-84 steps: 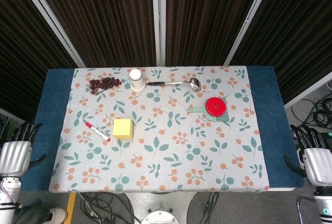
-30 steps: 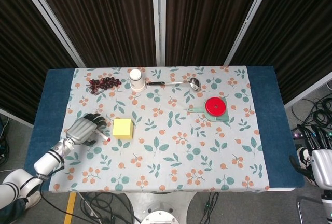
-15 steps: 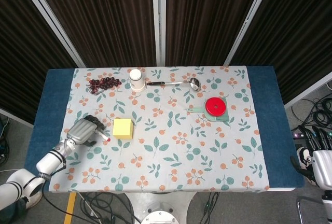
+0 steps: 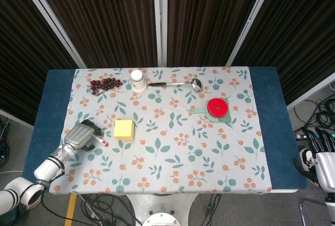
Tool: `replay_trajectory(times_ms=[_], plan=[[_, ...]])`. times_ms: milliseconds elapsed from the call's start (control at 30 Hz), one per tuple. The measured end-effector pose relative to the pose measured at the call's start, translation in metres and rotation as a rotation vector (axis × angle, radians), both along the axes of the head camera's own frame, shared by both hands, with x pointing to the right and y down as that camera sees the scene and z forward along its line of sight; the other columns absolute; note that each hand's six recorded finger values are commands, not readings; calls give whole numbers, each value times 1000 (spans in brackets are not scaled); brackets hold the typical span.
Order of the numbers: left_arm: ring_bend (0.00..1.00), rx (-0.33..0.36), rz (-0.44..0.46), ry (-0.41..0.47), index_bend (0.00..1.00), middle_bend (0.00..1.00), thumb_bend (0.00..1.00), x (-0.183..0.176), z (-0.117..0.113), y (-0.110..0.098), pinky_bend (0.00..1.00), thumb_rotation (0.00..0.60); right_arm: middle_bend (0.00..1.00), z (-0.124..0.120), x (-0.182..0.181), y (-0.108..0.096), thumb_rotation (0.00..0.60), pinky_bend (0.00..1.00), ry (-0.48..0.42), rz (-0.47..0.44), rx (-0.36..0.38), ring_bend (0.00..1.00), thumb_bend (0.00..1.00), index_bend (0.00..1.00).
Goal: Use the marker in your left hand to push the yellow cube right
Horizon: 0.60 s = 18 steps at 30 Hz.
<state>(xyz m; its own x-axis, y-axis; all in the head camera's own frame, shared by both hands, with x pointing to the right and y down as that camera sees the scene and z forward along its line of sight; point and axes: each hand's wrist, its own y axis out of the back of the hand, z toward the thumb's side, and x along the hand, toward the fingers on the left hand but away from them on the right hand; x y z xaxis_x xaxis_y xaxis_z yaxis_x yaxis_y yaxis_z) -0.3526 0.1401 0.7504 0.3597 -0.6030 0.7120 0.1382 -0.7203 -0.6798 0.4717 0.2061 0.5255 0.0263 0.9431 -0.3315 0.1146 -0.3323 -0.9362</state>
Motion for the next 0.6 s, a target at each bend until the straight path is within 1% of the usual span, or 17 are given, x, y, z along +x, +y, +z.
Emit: replay_trajectory(times_ms=[133,333,600], plan=[[264,43,18,-10,461,500,287,2,1,-5,184,600,135,0,-1,0,600,75,0,-1,-1,0,222,5],[283,82,49,-14,496,527,293,7,6,-12,184,600,135,0,1,1,600,75,4,5,-2,0,223,5],[284,98,95,-30,541,527,298,11,14,-8,184,600,135,0,3,2,600,75,6,13,-5,0,222,5]])
